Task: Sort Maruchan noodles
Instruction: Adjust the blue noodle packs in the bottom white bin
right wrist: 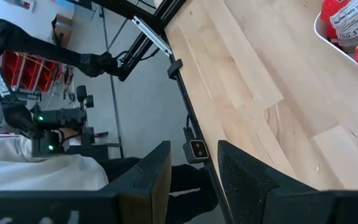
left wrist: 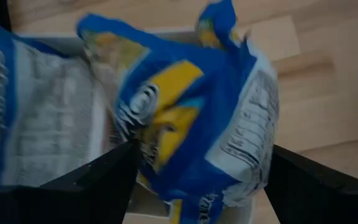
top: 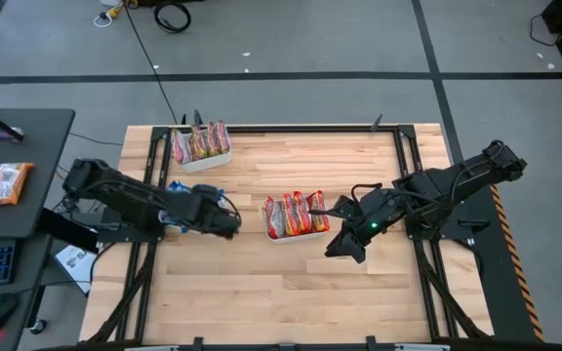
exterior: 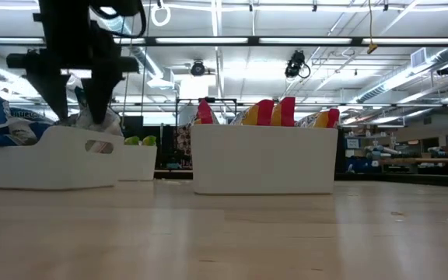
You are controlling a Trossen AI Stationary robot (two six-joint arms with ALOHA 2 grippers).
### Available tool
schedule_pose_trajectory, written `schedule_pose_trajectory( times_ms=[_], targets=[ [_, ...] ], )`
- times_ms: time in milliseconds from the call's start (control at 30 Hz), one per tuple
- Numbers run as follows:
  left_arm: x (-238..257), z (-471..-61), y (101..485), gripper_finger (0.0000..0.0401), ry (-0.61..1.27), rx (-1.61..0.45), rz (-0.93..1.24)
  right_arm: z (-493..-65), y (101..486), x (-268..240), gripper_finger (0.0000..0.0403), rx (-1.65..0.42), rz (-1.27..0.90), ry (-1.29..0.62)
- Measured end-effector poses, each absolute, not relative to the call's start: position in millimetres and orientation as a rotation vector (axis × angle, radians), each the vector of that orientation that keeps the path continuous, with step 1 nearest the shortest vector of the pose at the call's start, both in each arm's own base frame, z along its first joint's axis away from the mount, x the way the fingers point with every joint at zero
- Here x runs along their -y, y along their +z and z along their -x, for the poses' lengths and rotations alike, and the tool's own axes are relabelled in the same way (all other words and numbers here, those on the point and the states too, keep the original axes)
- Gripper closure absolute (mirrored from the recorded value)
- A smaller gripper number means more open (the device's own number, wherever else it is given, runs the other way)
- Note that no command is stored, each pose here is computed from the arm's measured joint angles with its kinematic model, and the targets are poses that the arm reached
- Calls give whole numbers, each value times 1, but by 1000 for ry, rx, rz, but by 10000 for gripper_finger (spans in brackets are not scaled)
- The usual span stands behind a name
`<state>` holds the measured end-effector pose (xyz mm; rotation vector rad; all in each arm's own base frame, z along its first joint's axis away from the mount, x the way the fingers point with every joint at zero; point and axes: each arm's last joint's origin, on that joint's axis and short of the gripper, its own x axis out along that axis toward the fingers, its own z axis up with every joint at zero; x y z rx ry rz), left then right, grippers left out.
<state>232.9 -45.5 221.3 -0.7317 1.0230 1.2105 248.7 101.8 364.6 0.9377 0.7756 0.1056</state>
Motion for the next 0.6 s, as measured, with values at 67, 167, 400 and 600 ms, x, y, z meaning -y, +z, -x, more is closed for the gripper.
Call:
schedule_pose_trajectory(
  times_ms=[67, 167, 400, 600],
  targets=[
    [39, -227, 230, 85, 1201, -1021, 741, -249, 365, -102, 266, -776, -937, 106],
    [26, -220, 241, 85, 1181, -1031, 727, -249, 365, -102, 266, -776, -933, 110],
    [3, -205, 224, 85, 1102, -966, 862, -249, 365, -101, 266, -772, -928, 106],
    [0, -200, 204, 87, 1092, -881, 872, -248, 365, -103, 266, -776, -940, 102]
  ],
)
